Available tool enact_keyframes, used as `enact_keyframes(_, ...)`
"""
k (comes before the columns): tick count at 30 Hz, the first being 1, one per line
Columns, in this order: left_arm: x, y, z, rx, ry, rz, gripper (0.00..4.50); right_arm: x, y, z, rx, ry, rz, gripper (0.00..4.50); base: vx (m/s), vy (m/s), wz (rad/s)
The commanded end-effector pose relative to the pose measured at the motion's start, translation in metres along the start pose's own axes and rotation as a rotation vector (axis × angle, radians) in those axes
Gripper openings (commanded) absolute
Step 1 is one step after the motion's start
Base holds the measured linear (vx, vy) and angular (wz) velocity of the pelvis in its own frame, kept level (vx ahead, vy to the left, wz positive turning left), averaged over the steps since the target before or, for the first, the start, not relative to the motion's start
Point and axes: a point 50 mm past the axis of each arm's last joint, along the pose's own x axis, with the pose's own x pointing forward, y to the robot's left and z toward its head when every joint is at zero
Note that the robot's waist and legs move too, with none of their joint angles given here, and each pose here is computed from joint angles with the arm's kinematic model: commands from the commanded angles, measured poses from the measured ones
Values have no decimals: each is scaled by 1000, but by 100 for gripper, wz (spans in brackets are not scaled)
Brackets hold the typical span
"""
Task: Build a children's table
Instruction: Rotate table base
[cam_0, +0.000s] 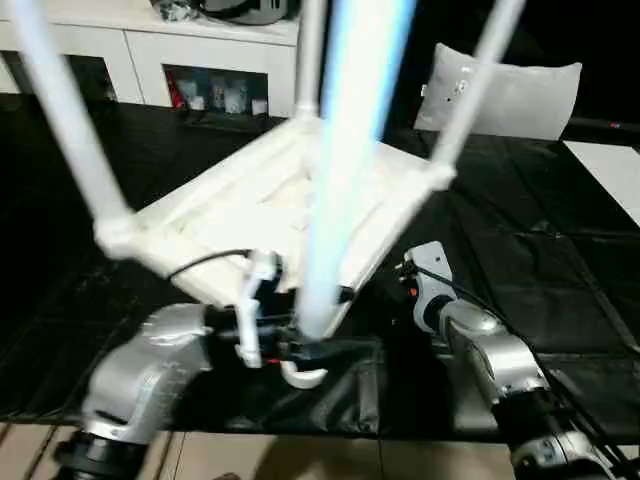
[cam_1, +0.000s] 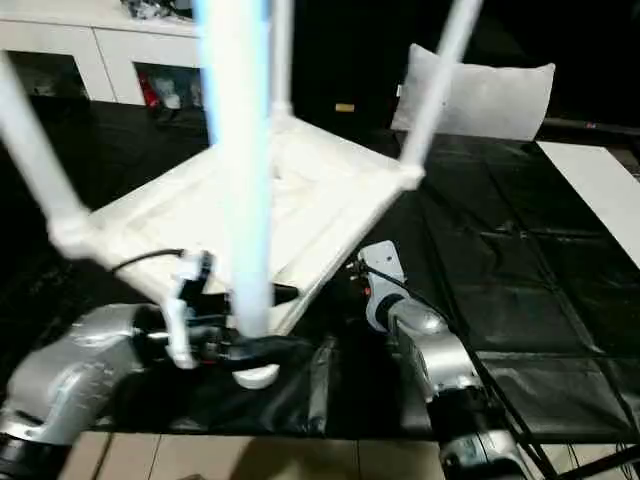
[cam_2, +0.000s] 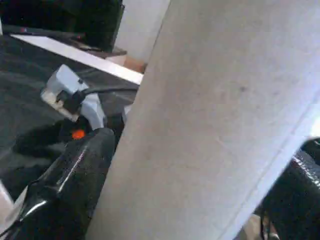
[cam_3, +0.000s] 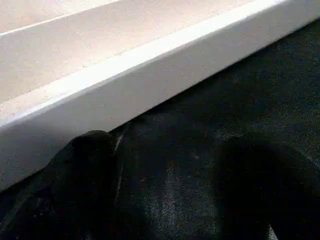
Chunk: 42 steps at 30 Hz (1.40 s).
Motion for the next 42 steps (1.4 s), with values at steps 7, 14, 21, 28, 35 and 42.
enact_keyframes(7,44,7,11,80,-64,0,447,13,24,18,-4,-75,119,450,0,0,0)
enact_keyframes(14,59,8,14,97,-100,10,447,19,30,15,-13,-75,132,450,0,0,0)
enact_keyframes(21,45,24,22,144,-124,136,447,9,-5,18,25,-115,-19,450,0,0,0)
enact_keyframes(28,0,25,3,134,112,27,447,-26,-30,28,-94,-232,76,450,0,0,0)
enact_keyframes(35,-39,58,-5,301,416,93,411,-57,-36,28,-254,-247,205,450,0,0,0)
enact_keyframes(42,-40,77,-1,347,508,52,362,-79,-28,21,-305,-226,389,450,0,0,0)
